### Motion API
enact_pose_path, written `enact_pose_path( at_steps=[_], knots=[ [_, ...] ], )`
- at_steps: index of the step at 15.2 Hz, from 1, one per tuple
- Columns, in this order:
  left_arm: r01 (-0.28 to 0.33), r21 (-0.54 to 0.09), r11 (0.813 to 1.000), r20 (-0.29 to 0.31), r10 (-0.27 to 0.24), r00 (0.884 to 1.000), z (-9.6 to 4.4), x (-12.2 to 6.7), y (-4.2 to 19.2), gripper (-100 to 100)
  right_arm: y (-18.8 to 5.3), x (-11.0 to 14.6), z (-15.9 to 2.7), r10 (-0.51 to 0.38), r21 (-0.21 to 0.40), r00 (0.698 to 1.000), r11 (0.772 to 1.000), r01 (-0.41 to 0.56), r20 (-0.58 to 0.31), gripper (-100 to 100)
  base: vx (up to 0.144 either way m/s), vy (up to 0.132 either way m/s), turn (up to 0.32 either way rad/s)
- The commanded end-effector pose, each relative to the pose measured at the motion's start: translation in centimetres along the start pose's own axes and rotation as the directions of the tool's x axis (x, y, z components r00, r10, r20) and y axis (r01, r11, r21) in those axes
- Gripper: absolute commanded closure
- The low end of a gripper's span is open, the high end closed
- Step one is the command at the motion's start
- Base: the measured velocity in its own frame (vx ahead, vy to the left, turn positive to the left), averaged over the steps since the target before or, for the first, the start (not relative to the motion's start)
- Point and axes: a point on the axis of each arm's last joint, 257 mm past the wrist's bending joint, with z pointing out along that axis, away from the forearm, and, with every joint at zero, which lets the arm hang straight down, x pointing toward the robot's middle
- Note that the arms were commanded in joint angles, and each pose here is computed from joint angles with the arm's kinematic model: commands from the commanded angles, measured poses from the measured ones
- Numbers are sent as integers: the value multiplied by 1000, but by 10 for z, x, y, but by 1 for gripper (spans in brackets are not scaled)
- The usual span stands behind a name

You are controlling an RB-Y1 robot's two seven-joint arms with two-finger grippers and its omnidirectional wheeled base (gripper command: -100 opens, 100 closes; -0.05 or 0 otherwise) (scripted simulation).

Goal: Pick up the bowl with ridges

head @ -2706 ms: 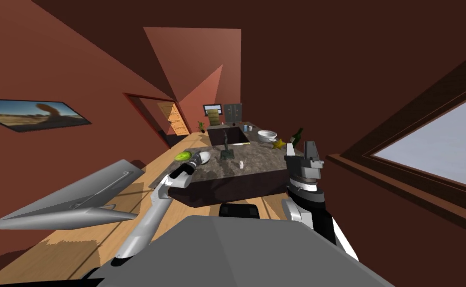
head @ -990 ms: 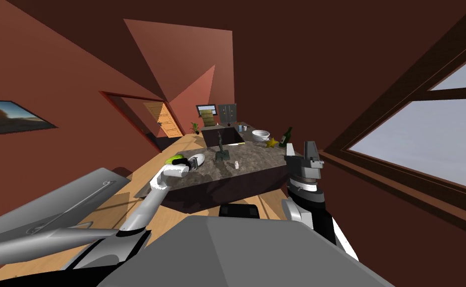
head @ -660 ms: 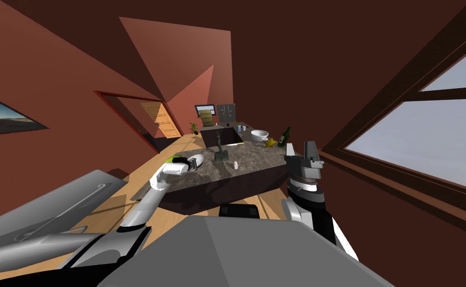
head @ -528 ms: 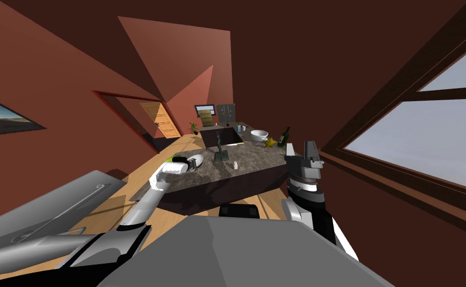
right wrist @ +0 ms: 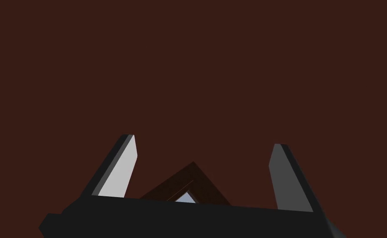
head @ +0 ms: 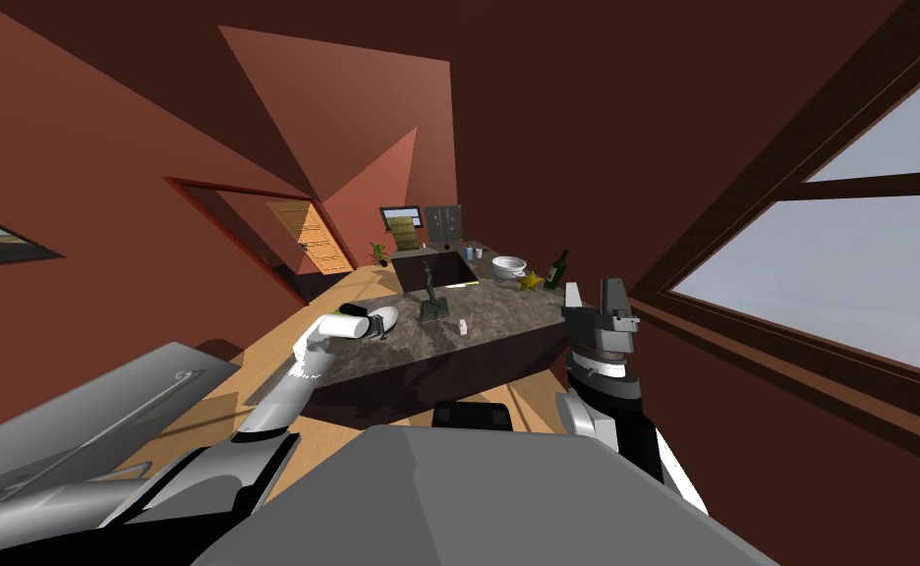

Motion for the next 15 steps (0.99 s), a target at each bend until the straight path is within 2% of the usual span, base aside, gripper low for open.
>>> enact_pose_path(
  at_steps=[1, 7, 10, 11, 12, 15],
  knots=[
    [15, -30, 999, 16, -15, 1000, -1, -4, 5, -100, 0, 0, 0, 0, 0, 1000, 1000, 0, 0, 0, 11, -1, -41],
    [74, -119, 990, 72, -66, 995, -6, -20, 14, -100, 0, 0, 0, 0, 0, 1000, 1000, 0, 0, 0, 2, 2, -23],
    [89, -140, 986, 86, -78, 993, -8, -23, 16, -100, 0, 0, 0, 0, 0, 1000, 1000, 0, 0, 0, -4, 5, -16],
    [81, -127, 989, 77, -71, 994, -7, -21, 15, -100, 0, 0, 0, 0, 0, 1000, 1000, 0, 0, 0, 0, 0, 0],
    [85, -131, 988, 81, -75, 994, 3, -24, 20, -100, 0, 0, 0, 0, 0, 1000, 1000, 0, 0, 0, 0, 0, 0],
    [87, -131, 988, 83, -76, 994, 11, -27, 24, -100, 0, 0, 0, 0, 0, 1000, 1000, 0, 0, 0, 0, 0, 0]
  ],
)
